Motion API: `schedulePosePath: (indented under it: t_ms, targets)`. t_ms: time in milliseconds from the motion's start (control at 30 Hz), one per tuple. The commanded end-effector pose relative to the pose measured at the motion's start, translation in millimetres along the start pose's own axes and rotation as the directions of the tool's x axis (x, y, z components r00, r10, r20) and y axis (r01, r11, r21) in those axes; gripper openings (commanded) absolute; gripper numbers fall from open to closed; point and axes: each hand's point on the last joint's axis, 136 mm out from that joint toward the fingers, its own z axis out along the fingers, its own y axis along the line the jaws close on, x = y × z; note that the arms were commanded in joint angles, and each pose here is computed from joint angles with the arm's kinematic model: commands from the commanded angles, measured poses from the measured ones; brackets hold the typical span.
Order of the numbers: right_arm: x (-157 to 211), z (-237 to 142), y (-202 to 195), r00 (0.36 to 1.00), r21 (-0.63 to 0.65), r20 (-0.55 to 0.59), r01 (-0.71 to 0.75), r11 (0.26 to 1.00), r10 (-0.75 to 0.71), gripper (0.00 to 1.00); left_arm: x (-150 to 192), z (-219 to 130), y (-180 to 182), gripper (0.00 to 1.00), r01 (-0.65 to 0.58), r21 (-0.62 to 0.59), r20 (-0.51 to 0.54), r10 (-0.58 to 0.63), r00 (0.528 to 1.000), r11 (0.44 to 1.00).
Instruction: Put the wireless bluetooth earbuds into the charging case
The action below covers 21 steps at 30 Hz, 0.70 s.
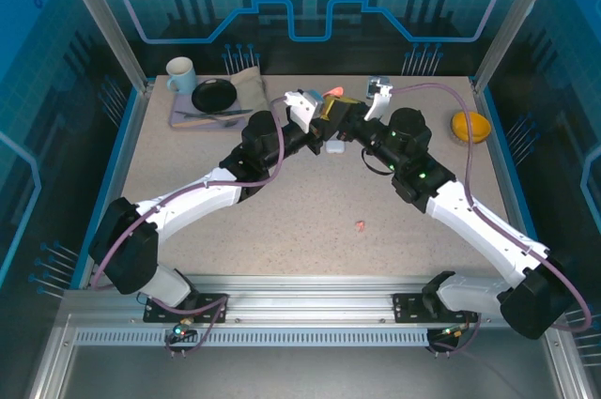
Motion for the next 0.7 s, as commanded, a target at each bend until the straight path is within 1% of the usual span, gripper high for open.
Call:
schedulePosePath:
  t_ms: [0,267,667]
  targets:
    - [3.9,-7.5,-0.5,1.0,0.001,-0.013,0.0,1.0,0.0,0.15,-29.4,1.6,-7.2,0.0,-0.036,0.027,0.075,0.034,0.997,0.999]
    - [6.0,-10.5,-2.7,1.0,0.011,-0.019,0.002,1.0,-0.002,0.14,-31.9,1.7,-7.4,0.0,-0.04,0.027,0.079,0.038,0.996,0.999]
    - [23.1,3.2,-2.8,0.992,0.002,-0.122,0.018,1.0,-0.017,0.14,-32.0,0.8,-8.5,0.0,-0.044,0.032,0.076,0.041,0.996,0.999]
